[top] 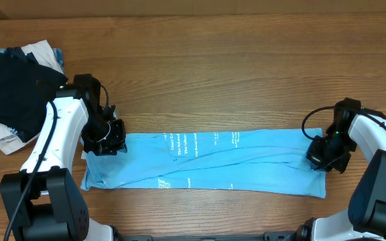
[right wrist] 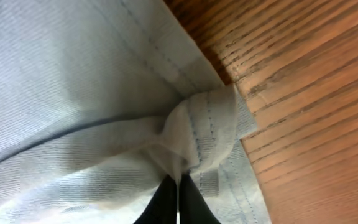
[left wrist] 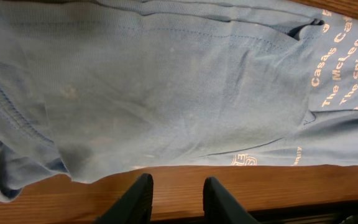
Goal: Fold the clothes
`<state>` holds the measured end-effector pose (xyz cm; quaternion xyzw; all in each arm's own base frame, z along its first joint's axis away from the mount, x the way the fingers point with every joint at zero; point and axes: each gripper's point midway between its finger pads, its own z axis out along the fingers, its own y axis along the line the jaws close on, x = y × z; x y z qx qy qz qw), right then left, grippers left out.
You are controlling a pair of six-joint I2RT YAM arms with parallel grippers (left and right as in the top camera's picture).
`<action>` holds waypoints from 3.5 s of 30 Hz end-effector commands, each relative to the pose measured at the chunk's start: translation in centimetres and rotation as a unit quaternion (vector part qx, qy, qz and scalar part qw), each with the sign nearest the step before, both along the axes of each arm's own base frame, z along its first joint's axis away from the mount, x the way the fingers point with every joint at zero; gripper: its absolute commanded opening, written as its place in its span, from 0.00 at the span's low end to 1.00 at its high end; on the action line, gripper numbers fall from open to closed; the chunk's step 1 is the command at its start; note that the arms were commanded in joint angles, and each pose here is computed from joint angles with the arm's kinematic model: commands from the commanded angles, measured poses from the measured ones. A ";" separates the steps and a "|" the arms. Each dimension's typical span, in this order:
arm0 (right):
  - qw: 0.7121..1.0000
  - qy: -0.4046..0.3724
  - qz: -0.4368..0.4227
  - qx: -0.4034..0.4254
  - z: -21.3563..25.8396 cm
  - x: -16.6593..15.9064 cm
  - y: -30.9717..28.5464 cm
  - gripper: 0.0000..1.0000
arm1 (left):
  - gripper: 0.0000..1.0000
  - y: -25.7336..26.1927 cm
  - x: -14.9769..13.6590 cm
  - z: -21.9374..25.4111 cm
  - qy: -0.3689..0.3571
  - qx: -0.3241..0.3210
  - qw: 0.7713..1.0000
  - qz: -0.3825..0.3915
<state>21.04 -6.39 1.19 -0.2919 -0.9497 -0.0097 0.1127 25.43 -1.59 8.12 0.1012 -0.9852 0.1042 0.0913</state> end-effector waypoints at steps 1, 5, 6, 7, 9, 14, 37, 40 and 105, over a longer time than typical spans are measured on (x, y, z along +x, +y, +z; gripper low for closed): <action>1.000 -0.008 -0.014 -0.003 0.4 0.1 -0.1 0.04 | 0.28 -0.1 -0.2 0.3 -0.006 0.002 1.000 0.006; 1.000 0.001 -0.011 -0.015 0.4 -0.3 -0.5 0.04 | 0.24 -0.4 -1.2 -1.0 0.010 -0.004 1.000 0.015; 1.000 0.002 -0.011 -0.016 0.4 -0.3 -0.5 0.04 | 0.23 -0.7 -1.6 -1.3 0.016 -0.013 1.000 0.016; 1.000 0.003 -0.011 -0.017 0.4 -0.3 -0.5 0.04 | 0.22 -1.0 -2.0 -1.5 0.021 -0.021 0.999 0.018; 1.000 0.003 -0.011 -0.017 0.4 -0.3 -0.5 0.04 | 0.20 -1.3 -2.5 -1.8 0.031 -0.032 0.999 0.020; 1.000 0.003 -0.011 -0.017 0.4 -0.3 -0.5 0.04 | 0.20 -1.4 -2.4 -2.3 0.024 -0.033 0.999 0.020; 1.000 0.012 -0.014 -0.014 0.5 -0.8 -0.5 0.04 | 0.21 1.7 2.6 -7.6 -0.111 0.057 0.990 0.060; 1.000 0.017 -0.022 -0.014 0.6 -1.2 -0.8 0.04 | 0.22 1.7 2.7 -7.6 -0.113 0.057 0.990 0.064; 0.993 -0.086 -0.050 0.059 0.6 1.9 -2.7 0.89 | 0.31 1.7 2.1 -7.7 -0.101 0.057 0.991 0.063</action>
